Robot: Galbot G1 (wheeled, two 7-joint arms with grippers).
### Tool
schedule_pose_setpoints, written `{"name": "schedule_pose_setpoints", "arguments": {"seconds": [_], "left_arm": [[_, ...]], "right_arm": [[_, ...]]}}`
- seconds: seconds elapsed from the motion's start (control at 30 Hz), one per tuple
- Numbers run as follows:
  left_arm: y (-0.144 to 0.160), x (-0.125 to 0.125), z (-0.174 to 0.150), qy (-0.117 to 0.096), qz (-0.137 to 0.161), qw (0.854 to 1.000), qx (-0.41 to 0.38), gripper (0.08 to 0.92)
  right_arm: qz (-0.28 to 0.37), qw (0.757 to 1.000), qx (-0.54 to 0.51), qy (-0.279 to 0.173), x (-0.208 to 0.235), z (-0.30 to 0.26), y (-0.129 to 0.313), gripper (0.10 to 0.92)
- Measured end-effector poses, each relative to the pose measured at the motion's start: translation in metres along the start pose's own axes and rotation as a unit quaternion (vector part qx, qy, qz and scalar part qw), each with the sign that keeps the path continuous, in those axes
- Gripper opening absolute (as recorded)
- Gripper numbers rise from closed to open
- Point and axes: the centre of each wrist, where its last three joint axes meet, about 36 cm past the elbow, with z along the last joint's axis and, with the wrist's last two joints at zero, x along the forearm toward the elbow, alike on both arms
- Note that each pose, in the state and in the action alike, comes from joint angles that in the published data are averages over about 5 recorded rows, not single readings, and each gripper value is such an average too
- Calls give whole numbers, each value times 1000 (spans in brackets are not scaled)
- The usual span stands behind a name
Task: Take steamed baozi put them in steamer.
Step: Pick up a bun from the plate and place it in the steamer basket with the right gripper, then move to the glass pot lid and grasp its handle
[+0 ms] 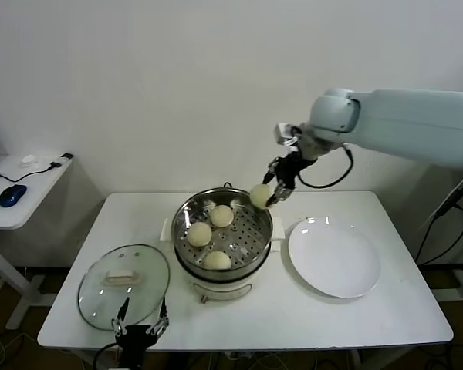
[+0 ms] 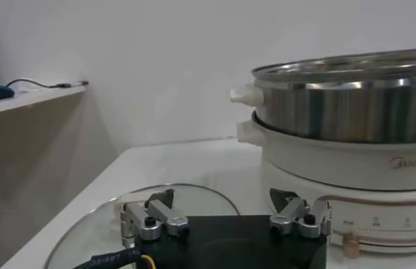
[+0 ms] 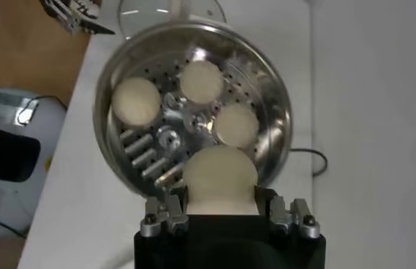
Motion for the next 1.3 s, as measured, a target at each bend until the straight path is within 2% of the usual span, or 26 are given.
{"name": "schedule_pose_setpoints", "arguments": {"seconds": [0.4, 0.73, 0.8, 1.07, 1.3], "left_arm": [[4, -2, -1, -1, -6, 1000, 2, 823], [3, -6, 0, -1, -7, 1000, 7, 823], [4, -7, 0, -1, -8, 1000, 8, 823], [4, -6, 1, 1, -8, 1000, 9, 823], [6, -7, -4, 0, -5, 1000, 10, 823]], "right_arm": [[-12, 999, -2, 34, -85, -17, 10, 611], [-15, 999, -3, 51, -124, -12, 14, 619], [-16, 999, -4, 50, -128, -12, 14, 634], [-18, 999, -8, 29, -124, -9, 5, 809], [0, 999, -34, -28, -85, 2, -13, 822]]}}
